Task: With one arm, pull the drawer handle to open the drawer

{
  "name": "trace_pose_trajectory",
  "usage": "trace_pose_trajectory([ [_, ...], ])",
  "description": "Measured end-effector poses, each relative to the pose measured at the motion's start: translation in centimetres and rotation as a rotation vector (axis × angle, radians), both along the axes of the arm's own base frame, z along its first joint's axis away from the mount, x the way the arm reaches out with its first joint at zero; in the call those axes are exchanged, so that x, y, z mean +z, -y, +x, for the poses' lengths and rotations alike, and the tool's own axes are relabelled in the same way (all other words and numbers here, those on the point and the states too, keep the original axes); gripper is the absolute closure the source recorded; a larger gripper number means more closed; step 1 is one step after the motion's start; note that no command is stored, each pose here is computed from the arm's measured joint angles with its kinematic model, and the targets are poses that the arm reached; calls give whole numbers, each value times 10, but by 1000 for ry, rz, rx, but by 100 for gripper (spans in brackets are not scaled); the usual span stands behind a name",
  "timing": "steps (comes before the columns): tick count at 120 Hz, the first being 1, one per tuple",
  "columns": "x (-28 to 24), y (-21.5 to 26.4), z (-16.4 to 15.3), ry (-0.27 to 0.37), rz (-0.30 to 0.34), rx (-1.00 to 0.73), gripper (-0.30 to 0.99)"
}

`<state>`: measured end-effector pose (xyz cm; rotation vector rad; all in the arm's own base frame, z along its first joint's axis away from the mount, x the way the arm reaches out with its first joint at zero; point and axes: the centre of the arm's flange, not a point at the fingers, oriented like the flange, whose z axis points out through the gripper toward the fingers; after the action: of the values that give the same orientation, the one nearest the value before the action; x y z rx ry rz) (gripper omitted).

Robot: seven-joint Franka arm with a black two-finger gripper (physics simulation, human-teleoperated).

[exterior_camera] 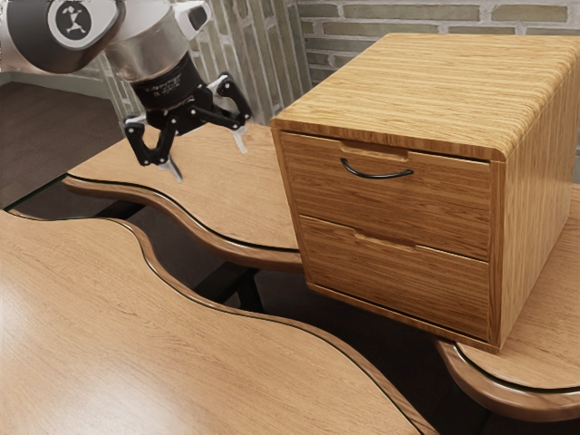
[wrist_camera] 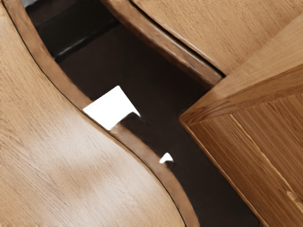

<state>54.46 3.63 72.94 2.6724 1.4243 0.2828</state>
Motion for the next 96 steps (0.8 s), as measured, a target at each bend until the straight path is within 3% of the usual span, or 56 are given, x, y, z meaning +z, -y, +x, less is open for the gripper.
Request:
trace_pose_trajectory([
  [16, -23, -6, -9, 22, -30, 193, 0],
  [29, -30, 119, -12, 96, -67, 87, 0],
  [36, -33, 150, -12, 130, -93, 90, 0],
  [58, -43, 129, 10, 207, -160, 289, 0],
  [96, -49, 135, 23, 257, -248, 486, 0],
])
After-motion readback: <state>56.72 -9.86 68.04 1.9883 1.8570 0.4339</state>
